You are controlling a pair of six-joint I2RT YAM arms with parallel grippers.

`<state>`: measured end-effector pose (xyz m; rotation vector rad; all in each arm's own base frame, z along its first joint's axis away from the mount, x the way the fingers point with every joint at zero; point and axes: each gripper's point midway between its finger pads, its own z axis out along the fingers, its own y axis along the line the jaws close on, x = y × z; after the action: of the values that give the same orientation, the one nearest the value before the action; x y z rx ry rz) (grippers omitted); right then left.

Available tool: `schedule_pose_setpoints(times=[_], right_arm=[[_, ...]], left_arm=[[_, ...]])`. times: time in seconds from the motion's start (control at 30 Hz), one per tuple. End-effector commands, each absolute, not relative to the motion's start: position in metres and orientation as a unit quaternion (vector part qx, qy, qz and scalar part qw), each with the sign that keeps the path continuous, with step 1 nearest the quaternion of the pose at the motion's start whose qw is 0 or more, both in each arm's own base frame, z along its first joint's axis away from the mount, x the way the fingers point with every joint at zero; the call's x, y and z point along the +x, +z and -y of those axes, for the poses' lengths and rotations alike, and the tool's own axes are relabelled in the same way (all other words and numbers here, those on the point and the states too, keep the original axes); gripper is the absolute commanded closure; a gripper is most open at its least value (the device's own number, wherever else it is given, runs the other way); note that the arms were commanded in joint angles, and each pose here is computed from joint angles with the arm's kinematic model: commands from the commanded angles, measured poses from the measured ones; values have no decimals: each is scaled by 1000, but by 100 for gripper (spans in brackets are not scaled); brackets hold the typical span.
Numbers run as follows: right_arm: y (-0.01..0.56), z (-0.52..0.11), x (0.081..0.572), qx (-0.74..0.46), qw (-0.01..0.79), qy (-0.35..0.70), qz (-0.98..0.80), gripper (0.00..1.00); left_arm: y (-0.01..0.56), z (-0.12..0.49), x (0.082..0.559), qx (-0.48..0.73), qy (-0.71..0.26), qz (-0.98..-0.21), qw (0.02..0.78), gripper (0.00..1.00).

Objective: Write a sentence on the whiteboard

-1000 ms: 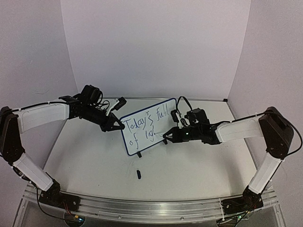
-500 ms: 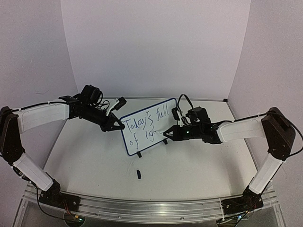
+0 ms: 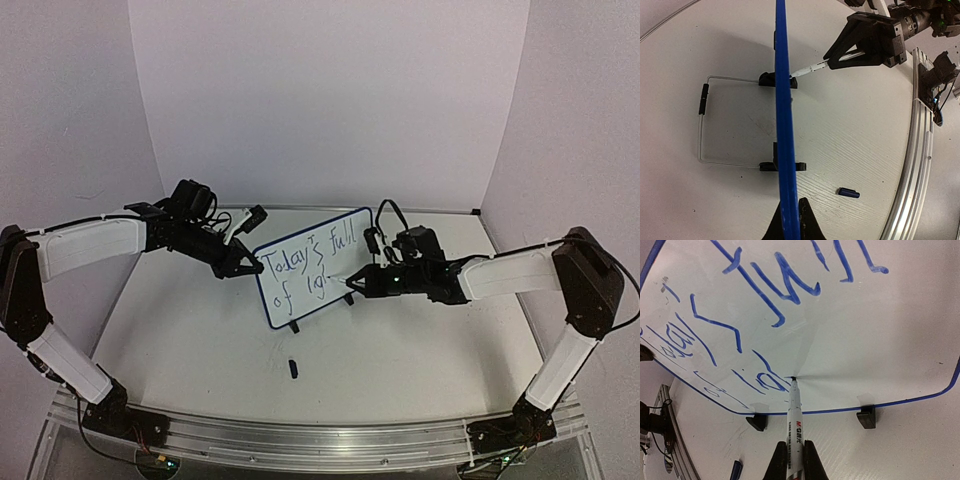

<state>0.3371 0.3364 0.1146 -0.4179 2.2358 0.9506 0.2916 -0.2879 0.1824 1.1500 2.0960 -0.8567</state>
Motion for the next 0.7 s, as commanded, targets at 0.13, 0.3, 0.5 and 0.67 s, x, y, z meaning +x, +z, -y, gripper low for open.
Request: schedule_pose_setpoints(times=[0.13,0.3,0.5,0.67], right_arm=[[120,-332,344,-144,348,362,-853,100],[112,-332,341,-144,335,363,-857,100],[106,-331,338,-142,329,362,-861,100],[119,-332,335,-150,335,374,-852,100]], left_arm=[[160,284,281,437,-307,-807,250,100],[160,285,280,438,-308,-807,250,100],[159,284,281,437,-308,-807,250,100],[160,285,281,437,-309,-807,251,100]])
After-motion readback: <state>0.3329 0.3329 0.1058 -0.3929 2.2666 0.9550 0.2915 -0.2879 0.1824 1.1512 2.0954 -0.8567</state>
